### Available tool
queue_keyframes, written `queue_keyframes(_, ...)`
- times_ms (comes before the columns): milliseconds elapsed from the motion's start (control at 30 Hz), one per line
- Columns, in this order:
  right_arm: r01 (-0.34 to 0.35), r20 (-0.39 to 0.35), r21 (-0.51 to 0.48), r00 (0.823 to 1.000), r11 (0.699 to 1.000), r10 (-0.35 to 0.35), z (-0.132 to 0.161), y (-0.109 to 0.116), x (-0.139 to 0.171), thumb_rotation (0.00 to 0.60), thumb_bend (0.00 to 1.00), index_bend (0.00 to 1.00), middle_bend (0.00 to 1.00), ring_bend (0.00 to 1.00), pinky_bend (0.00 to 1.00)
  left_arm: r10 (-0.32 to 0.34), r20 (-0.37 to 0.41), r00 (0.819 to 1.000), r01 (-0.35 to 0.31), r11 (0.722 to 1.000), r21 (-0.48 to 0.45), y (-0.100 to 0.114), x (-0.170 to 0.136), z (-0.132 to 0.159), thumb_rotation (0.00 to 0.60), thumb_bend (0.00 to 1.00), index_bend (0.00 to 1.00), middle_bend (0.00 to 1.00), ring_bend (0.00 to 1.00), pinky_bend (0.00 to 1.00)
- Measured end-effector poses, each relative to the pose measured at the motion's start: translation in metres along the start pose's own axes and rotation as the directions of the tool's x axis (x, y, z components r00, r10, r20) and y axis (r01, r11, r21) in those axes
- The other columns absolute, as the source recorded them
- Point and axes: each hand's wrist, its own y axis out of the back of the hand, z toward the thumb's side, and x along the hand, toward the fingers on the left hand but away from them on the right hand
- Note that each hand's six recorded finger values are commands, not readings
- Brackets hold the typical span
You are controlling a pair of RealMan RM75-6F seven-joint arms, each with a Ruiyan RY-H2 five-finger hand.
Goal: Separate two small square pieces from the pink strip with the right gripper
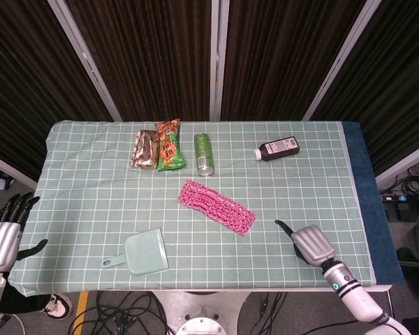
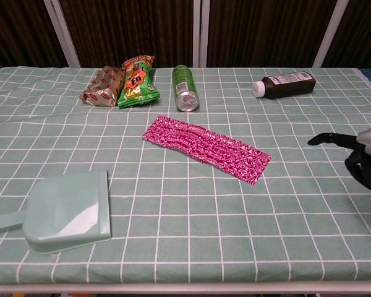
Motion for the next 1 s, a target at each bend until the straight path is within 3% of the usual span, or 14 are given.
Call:
queue_keyframes(333, -0.129, -0.004, -0.066, 0.992, 0.989, 0.129, 0.026, -0.007, -0.035, 0.600, 1.00, 0.12, 0.96, 0.92, 0.82, 0.003, -0.014, 1.000, -0.003, 1.000, -0.003, 0.002, 0.000, -0.007, 0.600, 0.14, 0.11, 0.07, 0.04, 0.24)
queue_keyframes(1000, -0.124, 0.029, 0.115, 0.992, 0.986, 0.121, 0.056, -0.007, -0.073, 0.600, 1.00, 0.12, 0.96, 0.92, 0.82, -0.012, -0.035, 0.999, 0.012, 1.000, 0.002, 0.000, -0.002, -0.017, 0.600, 0.14, 0.11, 0.07, 0.04, 0.24)
